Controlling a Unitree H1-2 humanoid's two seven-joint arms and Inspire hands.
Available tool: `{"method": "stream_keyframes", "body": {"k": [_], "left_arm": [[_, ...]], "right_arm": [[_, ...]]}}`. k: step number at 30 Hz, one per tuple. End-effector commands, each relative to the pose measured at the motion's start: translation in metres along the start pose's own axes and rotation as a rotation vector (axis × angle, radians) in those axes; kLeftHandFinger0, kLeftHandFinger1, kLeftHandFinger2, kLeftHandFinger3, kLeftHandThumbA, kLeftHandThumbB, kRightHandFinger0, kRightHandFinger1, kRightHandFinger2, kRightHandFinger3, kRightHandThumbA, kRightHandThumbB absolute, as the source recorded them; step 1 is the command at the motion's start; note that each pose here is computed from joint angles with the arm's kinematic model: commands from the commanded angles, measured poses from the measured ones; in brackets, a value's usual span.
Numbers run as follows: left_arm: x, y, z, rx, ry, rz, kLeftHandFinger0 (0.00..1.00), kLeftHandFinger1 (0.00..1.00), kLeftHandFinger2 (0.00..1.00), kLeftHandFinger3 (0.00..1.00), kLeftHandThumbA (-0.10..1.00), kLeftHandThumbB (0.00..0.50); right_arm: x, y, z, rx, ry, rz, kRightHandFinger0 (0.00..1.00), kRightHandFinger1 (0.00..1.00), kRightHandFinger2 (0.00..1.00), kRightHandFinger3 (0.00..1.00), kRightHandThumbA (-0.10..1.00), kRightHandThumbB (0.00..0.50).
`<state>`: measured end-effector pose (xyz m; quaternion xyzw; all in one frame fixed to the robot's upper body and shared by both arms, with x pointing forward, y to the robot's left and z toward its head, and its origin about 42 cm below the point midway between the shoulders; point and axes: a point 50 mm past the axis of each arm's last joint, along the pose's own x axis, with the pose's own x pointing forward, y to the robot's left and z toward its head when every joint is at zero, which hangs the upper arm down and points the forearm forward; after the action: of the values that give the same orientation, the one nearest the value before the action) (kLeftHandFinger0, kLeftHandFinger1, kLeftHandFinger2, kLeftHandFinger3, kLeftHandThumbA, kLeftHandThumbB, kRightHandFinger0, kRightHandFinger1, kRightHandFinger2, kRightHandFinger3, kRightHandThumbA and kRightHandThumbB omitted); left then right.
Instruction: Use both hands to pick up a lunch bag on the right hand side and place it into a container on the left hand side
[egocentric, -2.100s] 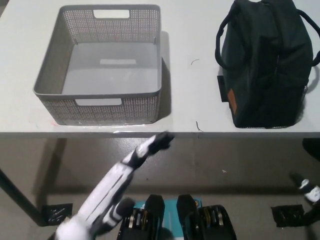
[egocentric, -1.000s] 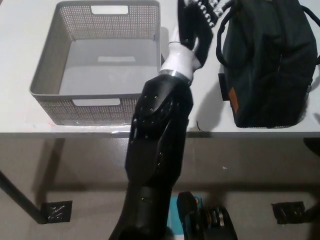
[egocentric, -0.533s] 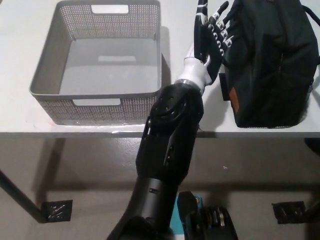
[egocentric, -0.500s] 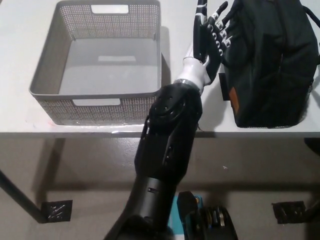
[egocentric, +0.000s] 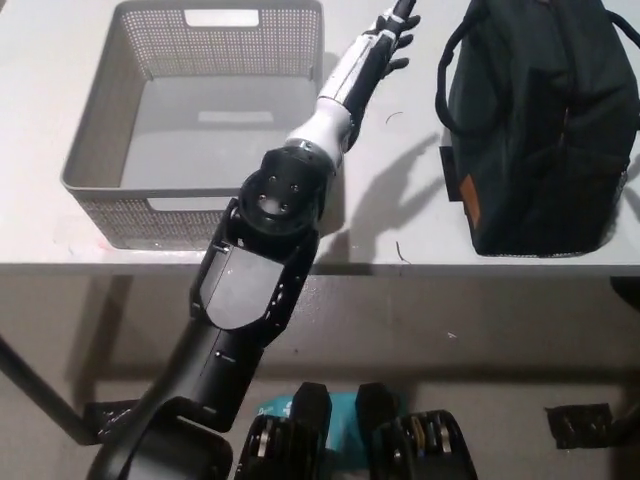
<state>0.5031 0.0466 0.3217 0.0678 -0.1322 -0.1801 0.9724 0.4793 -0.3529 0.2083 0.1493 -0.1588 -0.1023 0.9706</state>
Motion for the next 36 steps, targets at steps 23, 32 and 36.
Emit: {"method": "stream_keyframes", "body": {"k": [23, 32, 36], "left_arm": [[0.043, -0.080, -0.021, -0.091, 0.138, -0.066, 1.00, 1.00, 1.00, 1.00, 1.00, 0.421], [0.045, -0.057, -0.033, -0.027, 0.170, -0.010, 1.00, 1.00, 1.00, 1.00, 1.00, 0.405], [0.041, -0.047, -0.051, 0.040, 0.241, -0.029, 1.00, 1.00, 1.00, 1.00, 1.00, 0.317]], "right_arm": [[0.014, 0.032, 0.003, 0.047, -0.068, 0.075, 1.00, 1.00, 1.00, 1.00, 1.00, 0.227], [0.022, 0.067, -0.033, 0.148, 0.093, 0.071, 1.00, 1.00, 1.00, 1.00, 1.00, 0.203], [0.017, 0.101, -0.066, 0.244, 0.256, 0.102, 1.00, 1.00, 1.00, 1.00, 1.00, 0.208]]}}
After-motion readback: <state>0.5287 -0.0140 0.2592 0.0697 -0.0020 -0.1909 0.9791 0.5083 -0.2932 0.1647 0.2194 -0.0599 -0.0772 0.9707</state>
